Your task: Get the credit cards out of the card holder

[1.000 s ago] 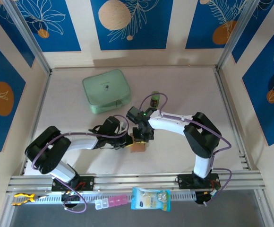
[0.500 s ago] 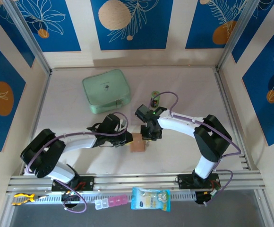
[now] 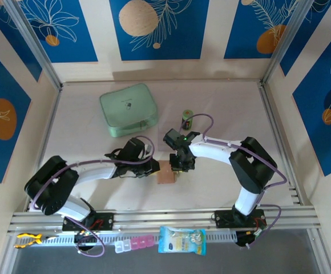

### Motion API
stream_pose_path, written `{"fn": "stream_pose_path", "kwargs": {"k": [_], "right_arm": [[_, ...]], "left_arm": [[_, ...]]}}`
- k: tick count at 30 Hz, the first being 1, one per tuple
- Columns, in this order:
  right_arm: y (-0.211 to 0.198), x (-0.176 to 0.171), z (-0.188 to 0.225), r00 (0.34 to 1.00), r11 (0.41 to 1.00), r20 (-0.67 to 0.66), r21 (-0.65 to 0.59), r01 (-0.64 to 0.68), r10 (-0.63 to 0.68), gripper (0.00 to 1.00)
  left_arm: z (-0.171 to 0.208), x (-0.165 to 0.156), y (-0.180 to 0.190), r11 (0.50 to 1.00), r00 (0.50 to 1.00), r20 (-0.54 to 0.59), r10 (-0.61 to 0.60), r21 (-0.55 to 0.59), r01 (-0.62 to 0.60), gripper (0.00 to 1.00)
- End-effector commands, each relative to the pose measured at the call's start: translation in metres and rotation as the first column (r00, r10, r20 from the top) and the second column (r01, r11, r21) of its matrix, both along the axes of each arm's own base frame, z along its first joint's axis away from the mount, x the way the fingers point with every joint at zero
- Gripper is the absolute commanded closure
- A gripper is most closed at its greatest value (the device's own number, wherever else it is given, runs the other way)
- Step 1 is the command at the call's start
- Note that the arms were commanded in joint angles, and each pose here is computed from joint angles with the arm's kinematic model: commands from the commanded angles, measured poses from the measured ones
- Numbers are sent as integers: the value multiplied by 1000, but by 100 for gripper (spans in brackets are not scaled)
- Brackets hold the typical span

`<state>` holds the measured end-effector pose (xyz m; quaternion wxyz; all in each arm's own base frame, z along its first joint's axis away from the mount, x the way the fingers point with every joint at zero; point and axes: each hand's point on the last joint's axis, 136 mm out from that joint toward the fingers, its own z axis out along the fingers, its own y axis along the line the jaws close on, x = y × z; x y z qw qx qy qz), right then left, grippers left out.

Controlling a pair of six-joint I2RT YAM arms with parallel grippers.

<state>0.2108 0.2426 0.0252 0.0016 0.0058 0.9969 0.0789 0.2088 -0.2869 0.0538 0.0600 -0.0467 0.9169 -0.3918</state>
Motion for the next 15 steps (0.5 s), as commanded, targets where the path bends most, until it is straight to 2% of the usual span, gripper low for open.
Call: {"fn": "stream_pose_path", "kwargs": {"k": [1,8,15], "right_arm": [[-1,-6,-8,999,1000,-33,5,-2,2,81],[-2,-7,-8,1000,1000,-28,10,-3,3,87],[-3,-3,10,1000,1000,7,16,-11,11,91]], "left_arm": [[11,2,-1,1000,999,33,6,-10,-6,85],[14,4,3,1000,998,51,21,-5,-21,85],[19,6,9,999,996,82,45,-2,-45,84]]}}
